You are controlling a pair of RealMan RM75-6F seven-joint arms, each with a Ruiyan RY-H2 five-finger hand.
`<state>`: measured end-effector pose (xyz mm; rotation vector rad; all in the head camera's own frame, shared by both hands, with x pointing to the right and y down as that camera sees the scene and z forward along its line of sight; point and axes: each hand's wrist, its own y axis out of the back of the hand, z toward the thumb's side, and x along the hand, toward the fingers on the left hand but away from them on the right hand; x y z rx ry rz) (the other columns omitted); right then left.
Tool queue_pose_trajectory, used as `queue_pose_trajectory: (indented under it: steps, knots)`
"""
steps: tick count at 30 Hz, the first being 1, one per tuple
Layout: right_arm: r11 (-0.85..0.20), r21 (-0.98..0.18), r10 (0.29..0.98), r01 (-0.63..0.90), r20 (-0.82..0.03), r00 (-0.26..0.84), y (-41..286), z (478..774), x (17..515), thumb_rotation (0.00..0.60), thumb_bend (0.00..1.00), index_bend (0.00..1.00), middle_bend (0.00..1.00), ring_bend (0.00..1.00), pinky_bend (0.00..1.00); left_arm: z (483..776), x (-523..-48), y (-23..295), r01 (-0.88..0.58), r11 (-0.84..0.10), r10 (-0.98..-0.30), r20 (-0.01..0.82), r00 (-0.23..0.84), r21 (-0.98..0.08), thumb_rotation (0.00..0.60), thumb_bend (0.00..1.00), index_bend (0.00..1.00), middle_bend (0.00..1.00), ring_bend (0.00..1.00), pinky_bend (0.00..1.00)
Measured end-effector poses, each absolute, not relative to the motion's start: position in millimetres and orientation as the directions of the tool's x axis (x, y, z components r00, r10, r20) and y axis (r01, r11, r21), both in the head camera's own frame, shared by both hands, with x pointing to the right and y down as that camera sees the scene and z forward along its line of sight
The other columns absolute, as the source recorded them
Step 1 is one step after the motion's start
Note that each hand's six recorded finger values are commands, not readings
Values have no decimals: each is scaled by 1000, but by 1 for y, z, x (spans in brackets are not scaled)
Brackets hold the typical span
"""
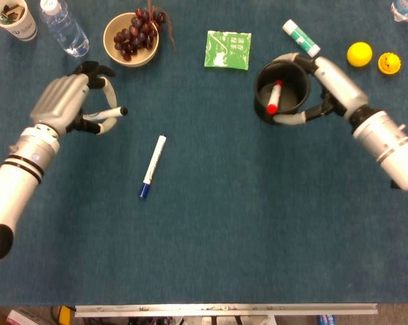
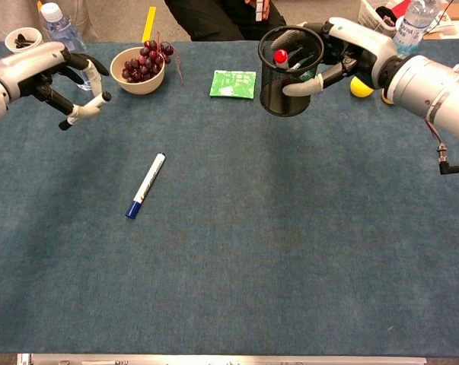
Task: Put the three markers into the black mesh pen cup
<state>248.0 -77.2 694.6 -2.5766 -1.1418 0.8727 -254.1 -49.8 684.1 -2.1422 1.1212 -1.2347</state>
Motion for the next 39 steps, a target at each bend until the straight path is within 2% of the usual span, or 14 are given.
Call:
queue_pose_trajectory:
  steps: [10, 16, 31, 39]
  knots:
    - [-747, -307, 660, 589, -442, 607, -53, 717, 198, 600, 362, 519, 450, 343, 294, 644, -251, -55, -702, -538, -817, 494, 297, -468, 600, 295, 636, 213, 96, 206]
    - [-777, -267, 624, 570, -448, 640, -39, 735, 167, 600, 362, 519, 451, 343, 294, 622, -252, -59, -811, -490, -821, 482, 306, -320, 600, 295, 635, 214, 96, 206]
    - [-793, -199, 596, 576, -444, 668, -23, 765, 108, 600, 361, 519, 451, 343, 294, 600, -245, -63, -914, -399, -829, 452, 328, -69, 600, 295, 635, 213, 96, 206]
    - [-789, -171, 596, 590, -442, 670, -27, 768, 85, 600, 362, 519, 450, 343, 294, 606, -230, -59, -910, -414, -813, 450, 369, -3, 600, 295, 636, 214, 95, 206]
